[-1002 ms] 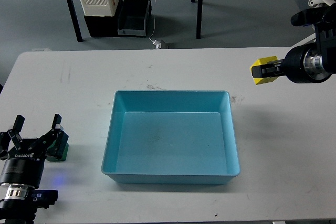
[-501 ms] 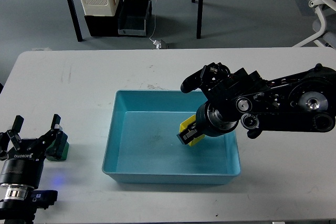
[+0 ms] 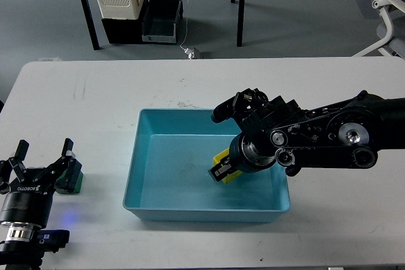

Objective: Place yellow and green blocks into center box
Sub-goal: 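Lift the yellow cube with the right gripper and lower it into the tray, then open the right gripper and withdraw it up and away from the tray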

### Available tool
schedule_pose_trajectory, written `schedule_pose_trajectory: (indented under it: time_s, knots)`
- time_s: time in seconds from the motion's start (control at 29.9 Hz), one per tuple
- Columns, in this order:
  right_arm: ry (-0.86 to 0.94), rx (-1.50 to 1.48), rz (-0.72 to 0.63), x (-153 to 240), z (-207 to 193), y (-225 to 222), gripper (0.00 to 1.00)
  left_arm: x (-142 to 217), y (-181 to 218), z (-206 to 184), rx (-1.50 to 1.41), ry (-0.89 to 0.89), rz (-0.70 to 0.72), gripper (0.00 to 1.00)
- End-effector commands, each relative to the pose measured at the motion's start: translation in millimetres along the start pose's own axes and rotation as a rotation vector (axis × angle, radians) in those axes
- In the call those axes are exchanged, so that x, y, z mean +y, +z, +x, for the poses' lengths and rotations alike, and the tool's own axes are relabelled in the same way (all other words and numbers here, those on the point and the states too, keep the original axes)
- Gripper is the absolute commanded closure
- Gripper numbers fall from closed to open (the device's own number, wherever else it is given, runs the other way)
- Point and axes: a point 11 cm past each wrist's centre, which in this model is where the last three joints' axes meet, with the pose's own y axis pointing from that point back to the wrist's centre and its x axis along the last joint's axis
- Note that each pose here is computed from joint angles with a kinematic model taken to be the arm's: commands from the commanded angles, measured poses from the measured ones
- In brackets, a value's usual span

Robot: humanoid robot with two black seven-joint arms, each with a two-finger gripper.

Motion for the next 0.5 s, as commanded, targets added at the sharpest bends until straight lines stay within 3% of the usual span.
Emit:
schedule_pose_trajectory:
  time_s: [0.0, 0.47]
  knots:
    - [0.029, -0.034, -0.005, 5, 6, 8, 0.00, 0, 0, 0, 0.000, 0.000, 0.002, 0.00]
    - [0.231, -0.485, 0.163, 59, 65, 34, 0.00, 0, 0, 0, 0.000, 0.000, 0.000, 0.00]
